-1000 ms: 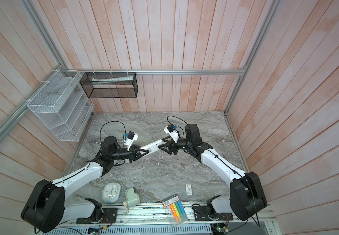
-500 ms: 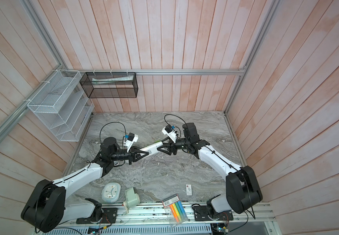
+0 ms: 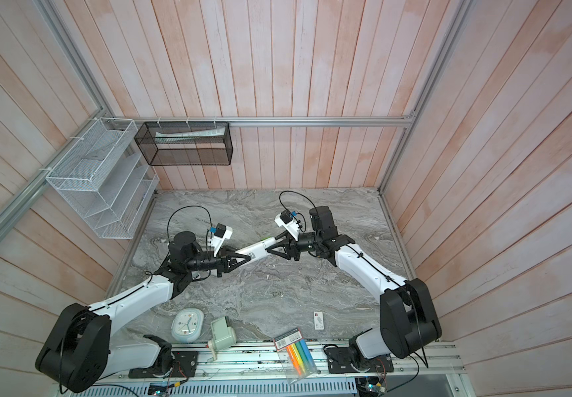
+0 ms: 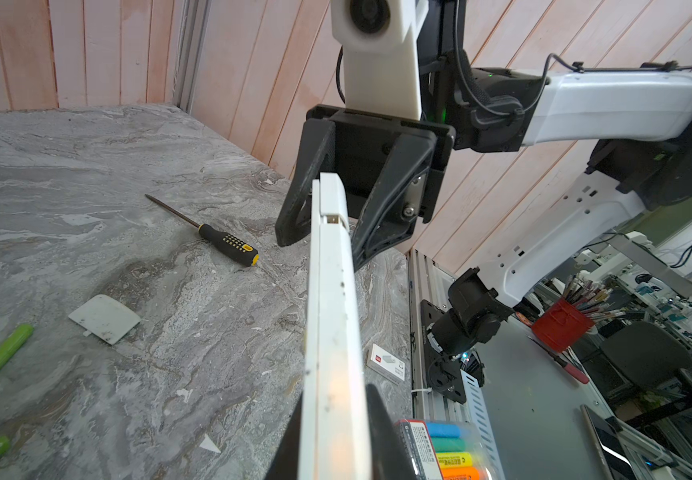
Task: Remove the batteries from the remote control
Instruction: 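Move the right gripper to the battery cover end of the held remote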
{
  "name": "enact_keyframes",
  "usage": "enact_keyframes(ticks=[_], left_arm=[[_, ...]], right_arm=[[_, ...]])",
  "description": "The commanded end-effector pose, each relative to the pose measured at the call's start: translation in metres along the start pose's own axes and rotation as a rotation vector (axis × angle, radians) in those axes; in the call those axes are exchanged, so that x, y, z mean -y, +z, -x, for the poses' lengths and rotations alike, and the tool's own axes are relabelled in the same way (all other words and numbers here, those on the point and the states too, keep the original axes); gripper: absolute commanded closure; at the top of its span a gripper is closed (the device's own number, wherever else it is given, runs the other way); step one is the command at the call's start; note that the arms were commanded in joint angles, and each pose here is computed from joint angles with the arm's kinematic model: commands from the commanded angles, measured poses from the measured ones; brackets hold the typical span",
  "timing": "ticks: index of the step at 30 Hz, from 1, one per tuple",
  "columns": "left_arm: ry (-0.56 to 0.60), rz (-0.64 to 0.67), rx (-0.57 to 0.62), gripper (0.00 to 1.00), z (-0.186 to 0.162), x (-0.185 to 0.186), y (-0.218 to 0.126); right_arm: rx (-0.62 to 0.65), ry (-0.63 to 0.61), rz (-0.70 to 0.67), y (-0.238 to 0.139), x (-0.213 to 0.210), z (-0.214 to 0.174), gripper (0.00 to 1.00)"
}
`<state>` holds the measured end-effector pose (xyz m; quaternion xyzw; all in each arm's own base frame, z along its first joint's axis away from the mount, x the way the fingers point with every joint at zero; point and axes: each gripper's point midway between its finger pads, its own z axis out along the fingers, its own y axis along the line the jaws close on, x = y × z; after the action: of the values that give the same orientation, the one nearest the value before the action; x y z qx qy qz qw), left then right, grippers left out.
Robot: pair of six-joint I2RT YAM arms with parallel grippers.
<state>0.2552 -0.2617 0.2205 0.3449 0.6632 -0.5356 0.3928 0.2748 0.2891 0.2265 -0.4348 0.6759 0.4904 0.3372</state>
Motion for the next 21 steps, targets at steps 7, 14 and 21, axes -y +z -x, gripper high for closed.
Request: enact_keyframes(ticks=[7, 14, 21], left_arm=[[-0.028, -0.054, 0.023, 0.90, 0.009, 0.009, 0.002], [-0.152, -0.039, 0.029, 0.91, 0.004, 0.001, 0.004], [-0.204, -0.036, 0.026, 0.91, 0.001, -0.001, 0.004]], right_arm=[[0.000, 0.069, -0.053, 0.001, 0.021, 0.004, 0.58], [-0.008, 0.127, -0.060, 0.003, 0.026, -0.002, 0.57], [-0.021, 0.142, -0.037, 0.006, 0.028, -0.004, 0.53]])
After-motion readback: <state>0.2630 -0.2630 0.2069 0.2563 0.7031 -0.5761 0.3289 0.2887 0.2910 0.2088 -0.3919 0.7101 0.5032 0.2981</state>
